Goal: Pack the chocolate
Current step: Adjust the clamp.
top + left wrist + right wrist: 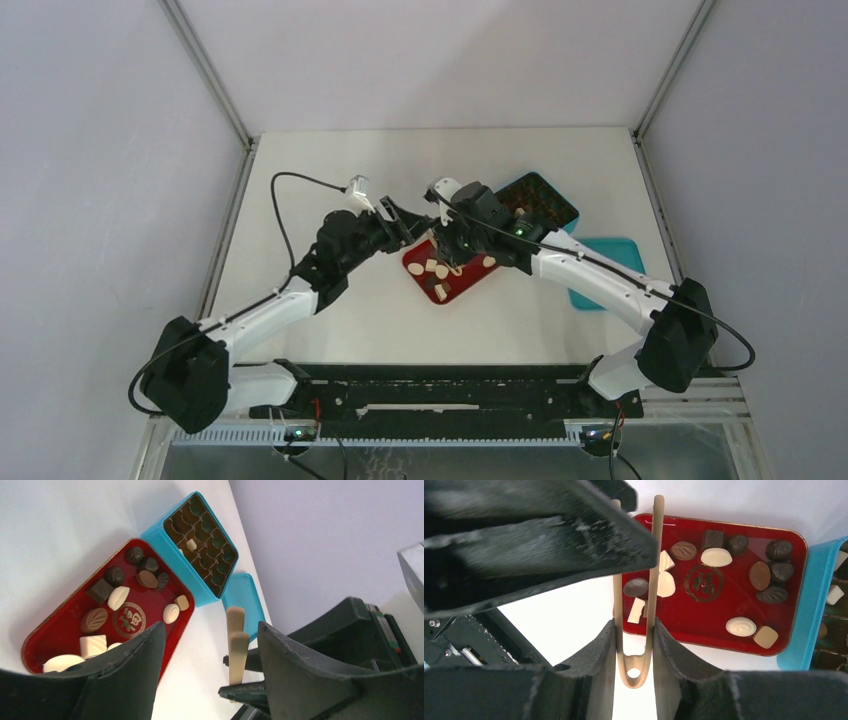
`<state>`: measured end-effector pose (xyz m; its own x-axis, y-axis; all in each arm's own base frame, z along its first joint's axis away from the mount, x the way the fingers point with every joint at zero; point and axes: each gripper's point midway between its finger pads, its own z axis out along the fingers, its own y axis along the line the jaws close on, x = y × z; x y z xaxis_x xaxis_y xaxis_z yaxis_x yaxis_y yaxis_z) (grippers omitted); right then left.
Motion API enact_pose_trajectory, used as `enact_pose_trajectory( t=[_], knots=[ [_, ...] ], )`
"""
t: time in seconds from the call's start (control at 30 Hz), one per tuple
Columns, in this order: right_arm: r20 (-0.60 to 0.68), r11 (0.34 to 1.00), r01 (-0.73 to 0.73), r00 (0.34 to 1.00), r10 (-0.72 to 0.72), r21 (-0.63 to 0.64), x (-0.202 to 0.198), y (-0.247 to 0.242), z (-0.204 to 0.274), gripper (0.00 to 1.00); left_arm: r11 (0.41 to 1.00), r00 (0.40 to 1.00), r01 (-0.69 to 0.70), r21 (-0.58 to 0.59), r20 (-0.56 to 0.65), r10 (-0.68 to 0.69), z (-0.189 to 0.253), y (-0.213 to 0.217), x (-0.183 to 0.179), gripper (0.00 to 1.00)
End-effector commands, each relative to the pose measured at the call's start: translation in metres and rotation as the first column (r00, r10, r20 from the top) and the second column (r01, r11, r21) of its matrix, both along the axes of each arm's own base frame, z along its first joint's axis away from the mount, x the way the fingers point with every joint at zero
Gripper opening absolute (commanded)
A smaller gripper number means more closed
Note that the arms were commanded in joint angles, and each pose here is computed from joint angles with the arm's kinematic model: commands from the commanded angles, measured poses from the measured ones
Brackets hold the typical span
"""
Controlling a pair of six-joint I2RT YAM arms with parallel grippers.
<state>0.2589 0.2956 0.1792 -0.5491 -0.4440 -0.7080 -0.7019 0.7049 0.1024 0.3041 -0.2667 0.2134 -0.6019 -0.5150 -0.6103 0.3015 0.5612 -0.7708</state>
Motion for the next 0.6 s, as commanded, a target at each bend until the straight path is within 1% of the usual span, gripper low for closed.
enact_pose_trajectory(
  t=[0.0,0.17,0.23,0.3,0.43,0.47,0.57],
  knots=[
    [0.112,0.997,-0.012,0.994,0.003,0.077,0.007,0.008,0.029,0.28,0.987,0.997,0.023,-0.158,0.075,-0.011,0.054,-0.018,0.012,0.69],
    [0.156,0.994,-0.006,0.988,-0.011,0.105,0.012,0.011,0.037,0.28,0.974,0.999,0.046,-0.222,0.023,-0.042,0.051,-0.028,0.011,0.55],
    [0.17,0.993,-0.007,0.985,-0.013,0.119,0.014,0.013,0.041,0.28,0.966,0.998,0.059,-0.252,0.002,-0.06,0.049,-0.031,0.009,0.49],
    [0.193,0.991,-0.002,0.981,-0.023,0.131,0.017,0.013,0.044,0.28,0.957,0.997,0.064,-0.282,-0.016,-0.071,0.048,-0.033,0.008,0.39],
    [0.237,0.986,0.01,0.97,-0.05,0.167,0.021,0.014,0.052,0.29,0.93,0.996,0.055,-0.364,-0.05,-0.078,0.05,-0.034,0.004,0.17],
    [0.25,0.984,0.012,0.967,-0.057,0.177,0.021,0.014,0.054,0.3,0.921,0.996,0.05,-0.387,-0.05,-0.075,0.053,-0.033,0.004,0.13],
    [0.289,0.977,0.014,0.954,-0.077,0.214,0.023,0.013,0.059,0.32,0.894,0.994,0.024,-0.448,-0.083,-0.068,0.053,-0.029,0.001,0.08]
  ],
)
